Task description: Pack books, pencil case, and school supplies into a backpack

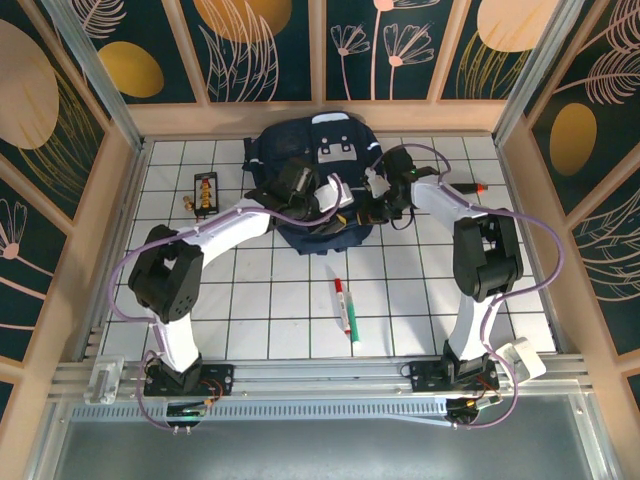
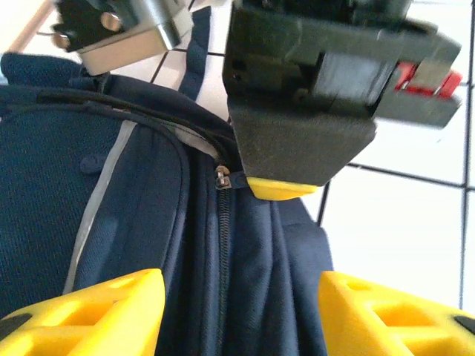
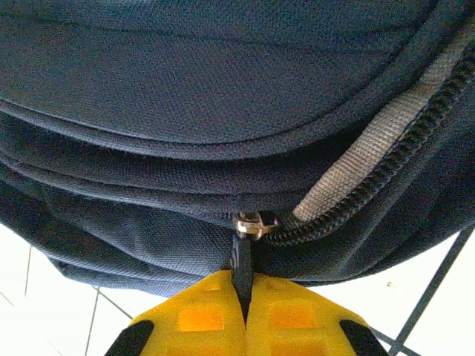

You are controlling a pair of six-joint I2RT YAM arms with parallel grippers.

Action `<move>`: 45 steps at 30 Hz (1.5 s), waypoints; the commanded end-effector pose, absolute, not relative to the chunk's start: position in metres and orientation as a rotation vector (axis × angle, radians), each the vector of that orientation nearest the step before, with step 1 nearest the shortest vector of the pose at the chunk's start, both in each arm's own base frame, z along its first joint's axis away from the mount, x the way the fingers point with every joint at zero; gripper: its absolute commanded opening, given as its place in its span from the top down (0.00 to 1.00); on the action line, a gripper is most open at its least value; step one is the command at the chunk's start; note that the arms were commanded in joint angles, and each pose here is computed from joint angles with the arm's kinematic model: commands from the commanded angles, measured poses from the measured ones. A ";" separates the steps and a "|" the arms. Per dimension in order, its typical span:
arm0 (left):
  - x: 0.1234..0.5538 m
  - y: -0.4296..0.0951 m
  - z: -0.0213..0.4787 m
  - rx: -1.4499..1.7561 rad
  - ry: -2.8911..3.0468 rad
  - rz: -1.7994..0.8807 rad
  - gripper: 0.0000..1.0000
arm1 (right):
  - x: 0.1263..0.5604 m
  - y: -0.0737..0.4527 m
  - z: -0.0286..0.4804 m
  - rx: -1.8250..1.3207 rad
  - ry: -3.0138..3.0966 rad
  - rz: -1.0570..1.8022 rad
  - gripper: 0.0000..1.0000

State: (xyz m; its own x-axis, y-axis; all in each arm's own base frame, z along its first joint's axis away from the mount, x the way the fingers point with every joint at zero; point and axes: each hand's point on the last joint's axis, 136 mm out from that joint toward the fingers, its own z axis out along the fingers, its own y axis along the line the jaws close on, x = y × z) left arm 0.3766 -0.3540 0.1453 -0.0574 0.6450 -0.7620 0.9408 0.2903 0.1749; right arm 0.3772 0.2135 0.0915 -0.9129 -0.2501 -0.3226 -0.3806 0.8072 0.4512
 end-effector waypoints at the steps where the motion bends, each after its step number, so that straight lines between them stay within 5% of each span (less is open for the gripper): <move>1: 0.396 -0.355 0.146 1.559 1.595 -0.371 0.43 | 0.369 0.229 0.124 -0.557 2.651 0.910 1.00; 9: 0.417 -0.350 0.134 1.586 1.551 -0.258 0.47 | 0.358 0.242 0.165 -0.602 2.498 1.197 1.00; 19: 0.423 -0.344 0.132 1.582 1.566 -0.263 1.00 | 0.358 0.242 0.178 -0.590 2.470 1.230 1.00; 23: 0.414 -0.340 0.135 1.603 1.533 -0.272 1.00 | 0.366 0.234 0.176 -0.535 2.482 1.154 1.00; 26: 0.414 -0.339 0.150 1.564 1.520 -0.318 1.00 | 0.371 0.220 0.164 -0.495 2.520 1.025 0.73; 30: 0.409 -0.343 0.164 1.540 1.497 -0.386 1.00 | 0.376 0.199 0.165 -0.431 2.496 0.823 0.53; 35: 0.404 -0.346 0.169 1.516 1.523 -0.471 1.00 | 0.372 0.191 0.216 -0.535 2.110 0.468 0.51; 39: 0.398 -0.350 0.177 1.510 1.549 -0.567 1.00 | 0.358 0.210 0.224 -0.687 1.949 0.260 0.62; 42: 0.392 -0.350 0.188 1.485 1.554 -0.650 1.00 | 0.365 0.218 0.219 -0.537 2.028 0.377 0.77; 45: 0.388 -0.351 0.200 1.429 1.565 -0.774 1.00 | 0.373 0.236 0.205 -0.323 2.201 0.560 0.71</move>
